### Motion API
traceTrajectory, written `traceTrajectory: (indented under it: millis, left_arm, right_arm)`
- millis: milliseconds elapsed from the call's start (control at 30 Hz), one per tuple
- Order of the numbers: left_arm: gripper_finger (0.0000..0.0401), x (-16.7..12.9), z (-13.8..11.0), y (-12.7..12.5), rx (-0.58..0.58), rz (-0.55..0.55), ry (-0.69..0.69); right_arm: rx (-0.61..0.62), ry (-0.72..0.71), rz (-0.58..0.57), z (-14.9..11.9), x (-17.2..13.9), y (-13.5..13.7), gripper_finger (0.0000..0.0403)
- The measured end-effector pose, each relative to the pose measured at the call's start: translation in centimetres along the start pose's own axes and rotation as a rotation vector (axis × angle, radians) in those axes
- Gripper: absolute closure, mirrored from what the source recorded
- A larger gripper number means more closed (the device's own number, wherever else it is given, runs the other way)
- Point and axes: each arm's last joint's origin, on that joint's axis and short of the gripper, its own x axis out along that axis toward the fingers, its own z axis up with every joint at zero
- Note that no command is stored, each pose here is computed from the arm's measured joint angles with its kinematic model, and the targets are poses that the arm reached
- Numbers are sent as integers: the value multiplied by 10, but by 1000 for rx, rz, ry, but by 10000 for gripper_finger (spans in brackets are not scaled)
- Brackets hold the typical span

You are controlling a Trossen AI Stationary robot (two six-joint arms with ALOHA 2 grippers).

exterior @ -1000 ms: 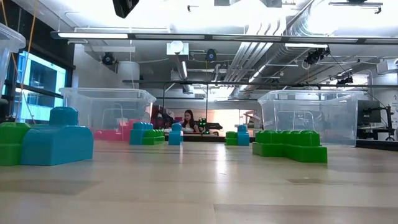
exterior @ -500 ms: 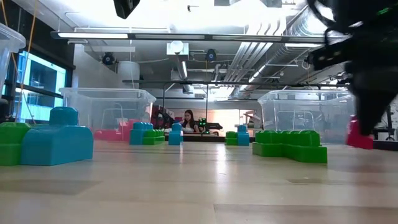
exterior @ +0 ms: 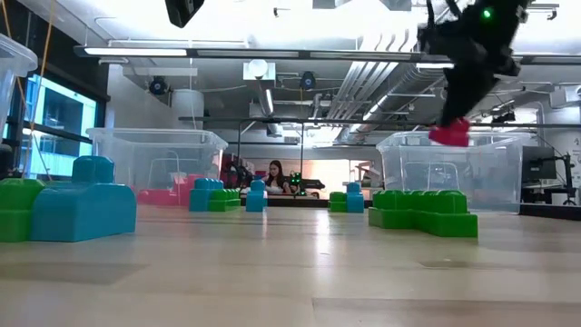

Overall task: Sort blocks
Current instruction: Put the red game piece into the top left transparent bin

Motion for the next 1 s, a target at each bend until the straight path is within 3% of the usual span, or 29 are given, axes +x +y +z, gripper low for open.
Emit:
traceTrajectory:
  millis: [133,300,533,633,800,1000]
  left_arm:
    - [401,0,0,0,5,0,0]
    - [401,0,-1,1,90,4,9]
    - [387,-13,3,8,216,88,14]
    - [356,-27,11,13,286,109,-15]
    - [272,-51,27,18,489,121,-93]
    - [167,-56,42,16,731,209,-214]
  right_arm:
    - [43,-157,211,21,-12,3,403]
    - [27,-353,509,50,-19,29,403]
    - [-6,-559,806,71,-34,51,403]
    - [5,-636,869,77,-42,53,403]
    - [32,-721,961,83,-52,55,403]
    - [52,-787,1061,86,-63,56,403]
